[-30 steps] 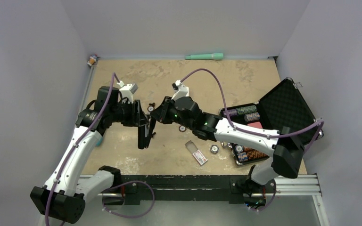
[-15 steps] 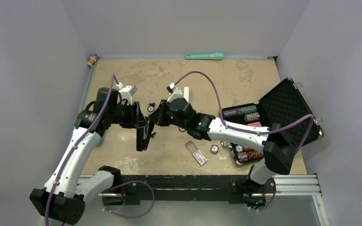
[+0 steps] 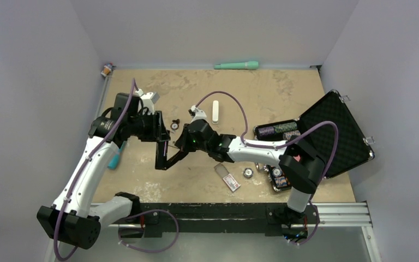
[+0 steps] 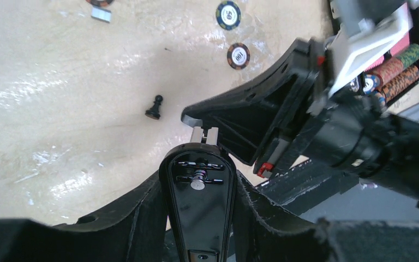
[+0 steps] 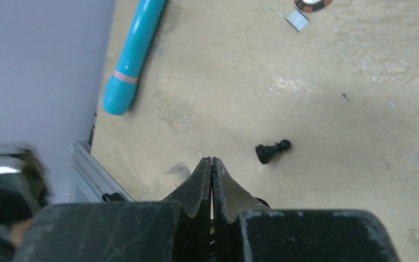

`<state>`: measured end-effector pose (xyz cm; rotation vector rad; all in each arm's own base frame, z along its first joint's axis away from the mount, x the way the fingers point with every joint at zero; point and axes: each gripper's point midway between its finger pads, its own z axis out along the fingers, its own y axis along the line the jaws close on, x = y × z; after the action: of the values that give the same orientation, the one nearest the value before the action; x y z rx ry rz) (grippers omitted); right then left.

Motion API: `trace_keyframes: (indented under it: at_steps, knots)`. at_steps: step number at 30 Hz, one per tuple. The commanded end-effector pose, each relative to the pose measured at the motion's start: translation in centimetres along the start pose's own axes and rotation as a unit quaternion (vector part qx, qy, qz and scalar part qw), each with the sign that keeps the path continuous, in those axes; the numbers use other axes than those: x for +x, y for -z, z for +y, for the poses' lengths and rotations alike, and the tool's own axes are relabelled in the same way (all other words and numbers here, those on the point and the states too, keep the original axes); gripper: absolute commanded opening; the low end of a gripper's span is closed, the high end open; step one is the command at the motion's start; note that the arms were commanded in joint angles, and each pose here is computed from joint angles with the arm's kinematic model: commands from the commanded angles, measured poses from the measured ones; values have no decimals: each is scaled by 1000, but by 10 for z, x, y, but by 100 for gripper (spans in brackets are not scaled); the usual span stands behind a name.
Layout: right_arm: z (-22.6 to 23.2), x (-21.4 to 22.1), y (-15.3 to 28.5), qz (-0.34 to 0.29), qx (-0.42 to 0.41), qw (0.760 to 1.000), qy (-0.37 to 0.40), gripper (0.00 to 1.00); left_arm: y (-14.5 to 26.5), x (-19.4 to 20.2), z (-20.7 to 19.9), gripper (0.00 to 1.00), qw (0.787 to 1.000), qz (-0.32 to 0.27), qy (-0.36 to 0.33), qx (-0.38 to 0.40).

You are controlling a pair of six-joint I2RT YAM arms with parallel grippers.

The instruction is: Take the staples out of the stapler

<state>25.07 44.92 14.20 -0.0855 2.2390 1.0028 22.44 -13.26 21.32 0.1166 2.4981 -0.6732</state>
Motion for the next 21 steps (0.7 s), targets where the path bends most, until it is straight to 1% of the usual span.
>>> trace_keyframes:
  at_steps: [1, 6, 9, 14, 21]
  knots:
    - [-26, 32, 1, 40, 20, 999, 8, 1, 29, -69, -27, 0, 993, -112, -27, 19]
    - [-43, 46, 18, 47, 24, 999, -8, 1, 27, -98, -12, 0, 991, -126, -26, -39]
    - [-43, 46, 34, 43, 13, 999, -15, 1, 21, -108, -4, 0, 990, -124, -26, -60]
    - [-44, 38, 57, 29, 16, 999, -15, 1, 7, -113, 4, 0, 991, -110, -28, -73]
    - [-33, 22, 75, 10, 3, 1000, -14, 3, 6, -114, 4, 0, 991, -110, -30, -74]
